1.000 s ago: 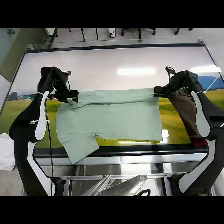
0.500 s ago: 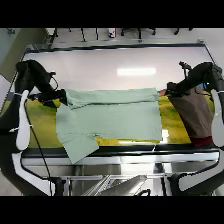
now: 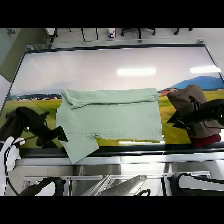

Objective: Fold the shirts.

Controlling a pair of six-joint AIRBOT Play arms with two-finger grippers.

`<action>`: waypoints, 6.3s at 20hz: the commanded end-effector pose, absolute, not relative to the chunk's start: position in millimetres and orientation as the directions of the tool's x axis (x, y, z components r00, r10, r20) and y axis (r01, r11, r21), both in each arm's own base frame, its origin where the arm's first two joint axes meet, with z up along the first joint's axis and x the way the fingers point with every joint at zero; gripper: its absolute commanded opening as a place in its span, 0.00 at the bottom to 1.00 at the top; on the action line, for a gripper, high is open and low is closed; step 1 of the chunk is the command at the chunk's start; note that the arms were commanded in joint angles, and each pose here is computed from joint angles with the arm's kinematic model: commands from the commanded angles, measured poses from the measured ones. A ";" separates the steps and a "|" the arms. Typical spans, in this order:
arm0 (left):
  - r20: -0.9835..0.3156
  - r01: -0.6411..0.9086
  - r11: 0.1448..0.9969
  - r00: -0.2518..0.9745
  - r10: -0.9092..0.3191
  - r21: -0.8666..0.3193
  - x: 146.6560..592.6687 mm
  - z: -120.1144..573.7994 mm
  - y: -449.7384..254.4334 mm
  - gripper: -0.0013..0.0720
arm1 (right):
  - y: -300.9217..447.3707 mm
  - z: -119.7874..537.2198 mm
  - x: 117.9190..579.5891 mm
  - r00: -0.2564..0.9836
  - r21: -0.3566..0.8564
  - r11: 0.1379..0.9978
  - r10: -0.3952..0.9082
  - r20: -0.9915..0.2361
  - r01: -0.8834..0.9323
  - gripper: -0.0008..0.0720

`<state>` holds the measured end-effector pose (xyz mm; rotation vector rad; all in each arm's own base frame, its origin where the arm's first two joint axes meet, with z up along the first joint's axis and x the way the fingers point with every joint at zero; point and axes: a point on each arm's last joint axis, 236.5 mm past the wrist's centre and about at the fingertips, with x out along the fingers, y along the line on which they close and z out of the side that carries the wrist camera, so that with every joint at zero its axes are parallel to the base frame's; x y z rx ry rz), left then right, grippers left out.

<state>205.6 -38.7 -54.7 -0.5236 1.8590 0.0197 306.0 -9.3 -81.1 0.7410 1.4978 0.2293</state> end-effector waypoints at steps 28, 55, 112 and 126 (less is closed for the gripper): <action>-0.862 -0.318 0.817 0.002 -0.506 -0.481 256.4 -41.8 -41.2 0.04 | 98.6 -104.1 260.8 -0.130 0.687 0.698 0.714 -0.688 0.202 0.04; -0.889 -0.167 0.882 0.220 -0.402 -0.440 434.1 -23.3 -58.6 0.04 | 50.0 -67.1 481.7 0.393 0.531 0.845 0.467 -0.792 0.065 0.04; -0.625 0.400 0.647 0.206 -0.753 -0.649 443.8 168.7 -329.2 0.04 | 107.2 170.3 397.0 0.302 0.621 0.730 0.683 -0.665 -0.285 0.04; -0.315 0.248 0.901 0.876 -0.366 -0.357 326.3 377.1 -49.3 0.04 | 478.2 16.2 433.0 0.455 0.536 0.676 0.737 -0.500 -0.505 0.81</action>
